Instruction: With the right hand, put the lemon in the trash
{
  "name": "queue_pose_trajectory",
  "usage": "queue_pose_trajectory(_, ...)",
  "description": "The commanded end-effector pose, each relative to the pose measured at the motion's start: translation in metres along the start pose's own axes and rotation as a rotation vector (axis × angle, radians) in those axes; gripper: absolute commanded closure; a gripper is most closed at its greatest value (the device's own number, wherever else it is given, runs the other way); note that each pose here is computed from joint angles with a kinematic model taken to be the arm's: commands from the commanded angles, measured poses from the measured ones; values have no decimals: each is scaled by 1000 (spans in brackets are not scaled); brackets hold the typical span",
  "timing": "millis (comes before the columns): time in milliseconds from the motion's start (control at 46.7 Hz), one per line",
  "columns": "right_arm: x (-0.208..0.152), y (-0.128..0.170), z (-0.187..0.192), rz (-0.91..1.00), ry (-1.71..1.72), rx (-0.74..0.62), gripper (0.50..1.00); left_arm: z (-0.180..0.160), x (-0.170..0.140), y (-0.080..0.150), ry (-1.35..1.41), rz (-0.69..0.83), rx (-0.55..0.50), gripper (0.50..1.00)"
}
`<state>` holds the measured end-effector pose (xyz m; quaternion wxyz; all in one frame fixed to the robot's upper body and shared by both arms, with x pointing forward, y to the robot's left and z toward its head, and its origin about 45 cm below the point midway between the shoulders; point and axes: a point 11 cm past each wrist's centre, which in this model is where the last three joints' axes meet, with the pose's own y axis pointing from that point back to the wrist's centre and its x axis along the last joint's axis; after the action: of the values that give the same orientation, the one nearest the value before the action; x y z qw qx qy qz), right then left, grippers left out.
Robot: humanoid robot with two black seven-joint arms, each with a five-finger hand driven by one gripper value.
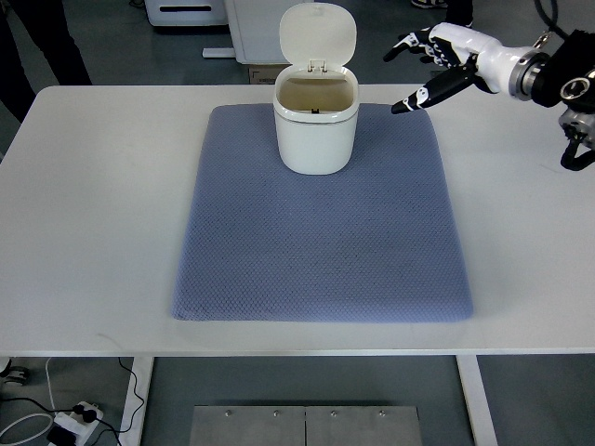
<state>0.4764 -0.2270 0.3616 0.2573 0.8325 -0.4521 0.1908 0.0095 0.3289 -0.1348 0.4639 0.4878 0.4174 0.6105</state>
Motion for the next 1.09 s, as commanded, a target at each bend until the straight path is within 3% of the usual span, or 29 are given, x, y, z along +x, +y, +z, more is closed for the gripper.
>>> queue_pose_trajectory(0, 9, 9, 16, 36, -62, 15, 500, 0, 0, 0, 0, -1, 0, 500)
queue_pose_trajectory(150, 24, 28, 52, 123, -205, 16, 502, 0, 0, 0, 0, 0, 0, 500)
queue_pose_trajectory(300, 14, 41, 98, 191, -481, -15, 507, 0, 0, 0, 0, 0, 0, 500)
queue_pose_trajectory(492, 8, 52, 129, 281, -640, 34, 519, 0, 0, 0, 0, 0, 0, 500)
queue_pose_trajectory(792, 5, 50, 166, 429, -928, 24, 505, 0, 0, 0, 0, 0, 0, 500)
queue_pose_trajectory(1070, -12, 19, 163, 439, -1036, 34, 500, 0, 0, 0, 0, -1, 0, 500)
